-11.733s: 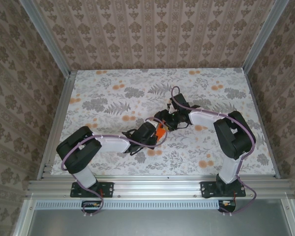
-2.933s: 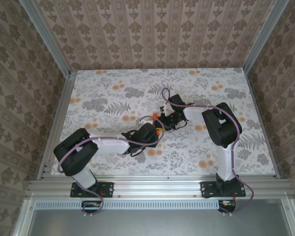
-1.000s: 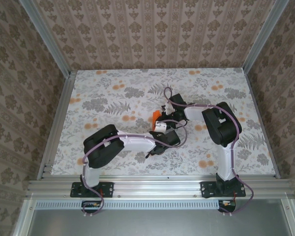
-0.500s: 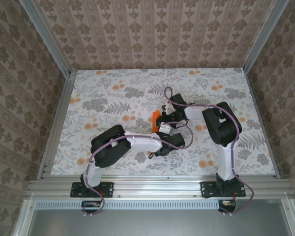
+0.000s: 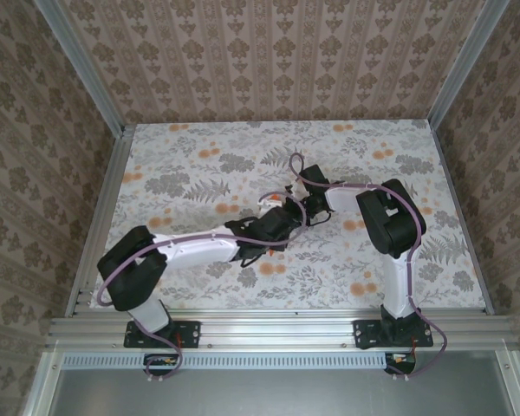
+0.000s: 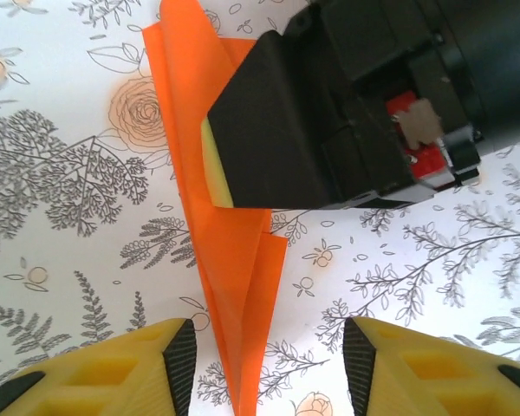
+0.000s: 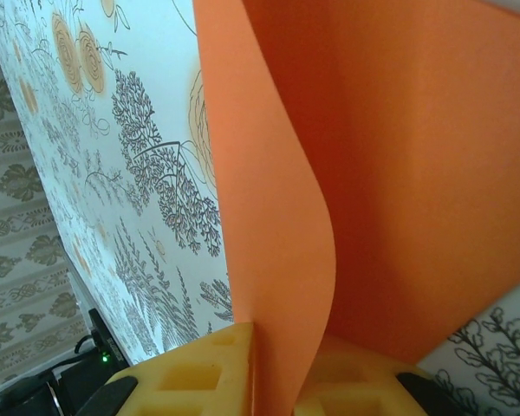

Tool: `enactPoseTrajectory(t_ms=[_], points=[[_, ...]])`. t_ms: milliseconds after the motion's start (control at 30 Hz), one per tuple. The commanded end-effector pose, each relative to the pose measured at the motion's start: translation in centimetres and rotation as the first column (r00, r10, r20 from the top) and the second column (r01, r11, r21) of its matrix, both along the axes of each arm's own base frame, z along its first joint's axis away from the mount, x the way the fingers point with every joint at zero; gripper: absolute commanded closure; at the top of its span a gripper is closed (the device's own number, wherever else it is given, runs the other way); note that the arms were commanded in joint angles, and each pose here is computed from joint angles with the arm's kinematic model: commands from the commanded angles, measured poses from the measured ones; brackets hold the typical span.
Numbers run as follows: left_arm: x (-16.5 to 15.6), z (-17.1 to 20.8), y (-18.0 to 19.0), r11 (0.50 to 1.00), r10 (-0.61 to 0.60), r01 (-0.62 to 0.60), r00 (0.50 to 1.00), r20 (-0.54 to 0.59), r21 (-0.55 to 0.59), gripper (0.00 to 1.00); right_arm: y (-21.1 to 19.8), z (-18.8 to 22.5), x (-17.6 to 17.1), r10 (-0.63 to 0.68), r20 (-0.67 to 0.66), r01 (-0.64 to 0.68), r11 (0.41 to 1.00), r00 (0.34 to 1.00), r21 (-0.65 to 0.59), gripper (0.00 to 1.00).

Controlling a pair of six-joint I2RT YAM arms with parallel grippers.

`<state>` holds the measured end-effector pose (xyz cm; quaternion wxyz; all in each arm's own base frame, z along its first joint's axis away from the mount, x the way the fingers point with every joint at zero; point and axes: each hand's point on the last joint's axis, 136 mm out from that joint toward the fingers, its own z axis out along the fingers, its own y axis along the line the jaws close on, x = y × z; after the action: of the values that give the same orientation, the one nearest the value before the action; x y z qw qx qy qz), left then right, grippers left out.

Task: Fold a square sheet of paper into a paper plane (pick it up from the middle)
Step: Fold the wing for the fifth time at the center of the table.

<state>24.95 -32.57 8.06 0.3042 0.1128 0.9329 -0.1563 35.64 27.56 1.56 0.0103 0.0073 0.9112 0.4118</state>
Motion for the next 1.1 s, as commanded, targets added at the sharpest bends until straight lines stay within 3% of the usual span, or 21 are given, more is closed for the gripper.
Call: enactPoseTrajectory(t_ms=[0, 100, 333, 667, 1067], points=[[0.2, 0.5, -1.2, 0.966, -0.049, 0.023, 0.994, -0.095, -0.256, 0.51, -3.3, -5.8, -2.5, -0.050, -0.147, 0.023, 0.984, 0.988, -0.178, 0.84], [1.1, -0.5, -0.4, 0.928, -0.041, -0.021, 0.986, -0.159, -0.373, 0.52, -3.2, -5.7, -2.5, -0.042, -0.142, 0.017, 0.985, 0.989, -0.172, 0.84], [3.1, -2.6, 0.3, 0.879, -0.032, -0.097, 0.965, -0.260, -0.467, 0.60, -3.0, -5.4, -2.3, -0.033, -0.132, 0.011, 0.987, 0.991, -0.160, 0.83], [3.3, -5.1, 0.4, 0.895, -0.014, -0.128, 0.949, -0.315, -0.427, 0.79, -3.0, -5.6, -2.4, -0.030, -0.135, 0.007, 0.987, 0.990, -0.164, 0.82], [3.1, -4.8, 0.4, 0.912, -0.007, -0.121, 0.950, -0.311, -0.392, 0.75, -3.1, -5.9, -2.4, -0.029, -0.135, 0.006, 0.985, 0.990, -0.172, 0.81]])
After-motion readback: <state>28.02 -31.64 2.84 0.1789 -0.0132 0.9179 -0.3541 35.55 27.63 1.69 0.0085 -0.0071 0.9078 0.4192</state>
